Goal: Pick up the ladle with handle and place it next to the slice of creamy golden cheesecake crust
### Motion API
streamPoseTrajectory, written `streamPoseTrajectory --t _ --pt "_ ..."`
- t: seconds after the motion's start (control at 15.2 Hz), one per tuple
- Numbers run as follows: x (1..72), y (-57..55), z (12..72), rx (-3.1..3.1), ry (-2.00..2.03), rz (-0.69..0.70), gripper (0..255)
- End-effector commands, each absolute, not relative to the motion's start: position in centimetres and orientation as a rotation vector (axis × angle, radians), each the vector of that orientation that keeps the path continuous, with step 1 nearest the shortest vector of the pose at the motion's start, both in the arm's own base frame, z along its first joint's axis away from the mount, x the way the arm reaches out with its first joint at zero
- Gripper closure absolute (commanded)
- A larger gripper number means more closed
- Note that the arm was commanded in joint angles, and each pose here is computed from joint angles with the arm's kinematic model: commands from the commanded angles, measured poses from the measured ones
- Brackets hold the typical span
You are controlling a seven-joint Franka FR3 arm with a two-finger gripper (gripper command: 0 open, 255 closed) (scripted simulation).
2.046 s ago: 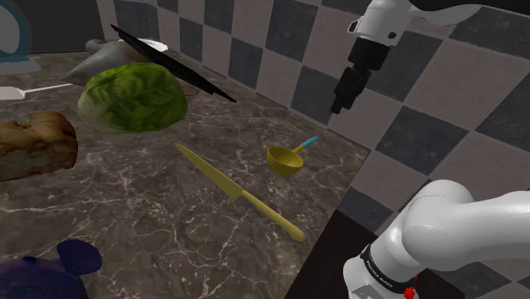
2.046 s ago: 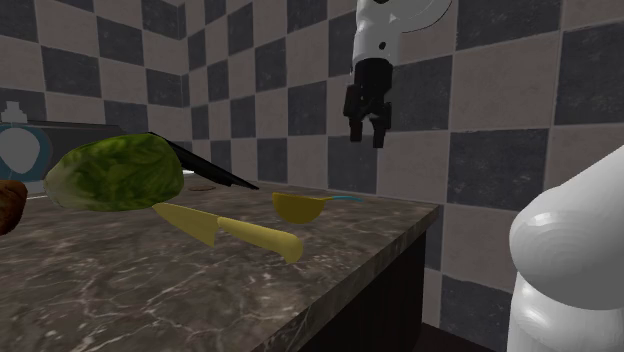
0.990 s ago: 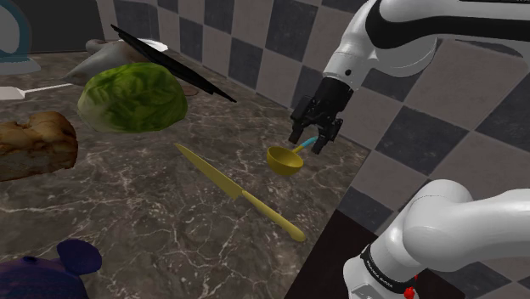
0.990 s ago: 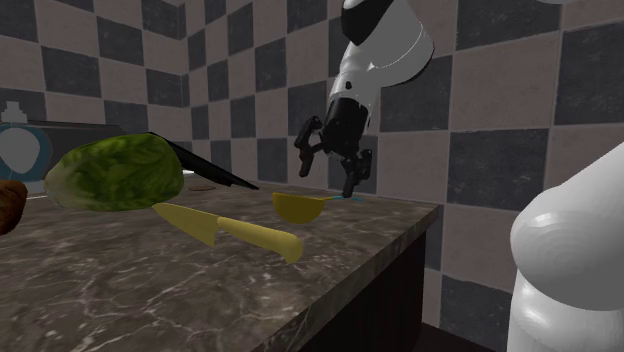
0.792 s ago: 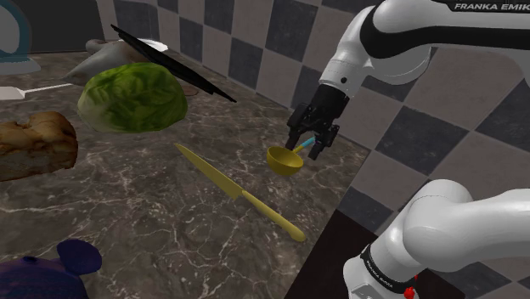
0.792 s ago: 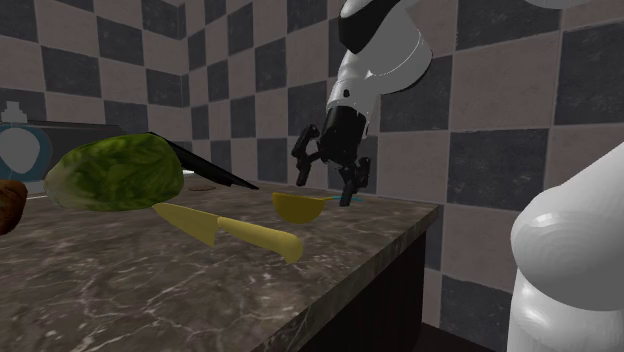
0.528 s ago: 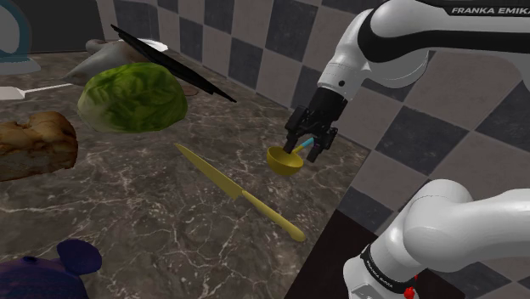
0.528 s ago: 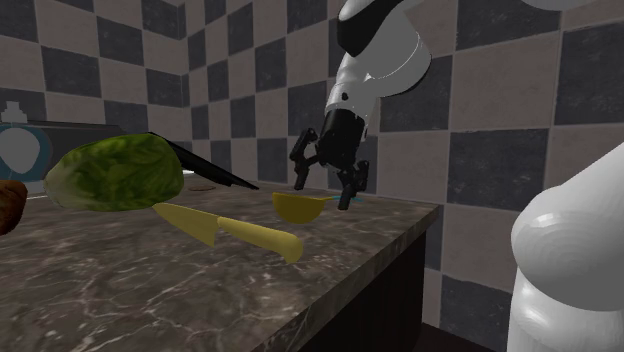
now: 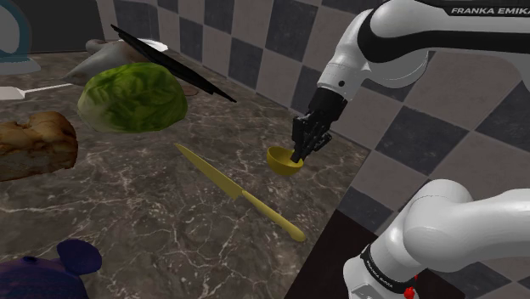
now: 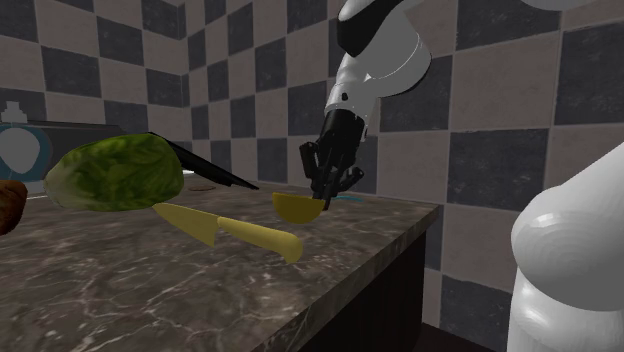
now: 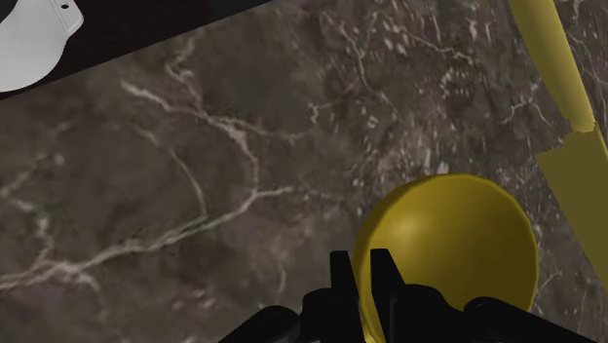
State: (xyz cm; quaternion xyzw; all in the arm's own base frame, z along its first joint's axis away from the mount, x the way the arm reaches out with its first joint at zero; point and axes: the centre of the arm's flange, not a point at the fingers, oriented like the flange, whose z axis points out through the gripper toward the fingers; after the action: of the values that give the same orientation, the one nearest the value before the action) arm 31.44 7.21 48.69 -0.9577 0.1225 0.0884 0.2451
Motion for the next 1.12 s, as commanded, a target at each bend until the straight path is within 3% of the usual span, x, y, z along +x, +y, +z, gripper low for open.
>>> streamPoseTrajectory --t 0.0,0.33,1.06 --pt "31.4 7.2 48.7 -2.614 0.334 0.241 255" --pt "31.4 7.2 48.7 -2.614 0.334 0.241 255" --pt "31.4 7.2 54.5 -2.614 0.334 0.241 255"
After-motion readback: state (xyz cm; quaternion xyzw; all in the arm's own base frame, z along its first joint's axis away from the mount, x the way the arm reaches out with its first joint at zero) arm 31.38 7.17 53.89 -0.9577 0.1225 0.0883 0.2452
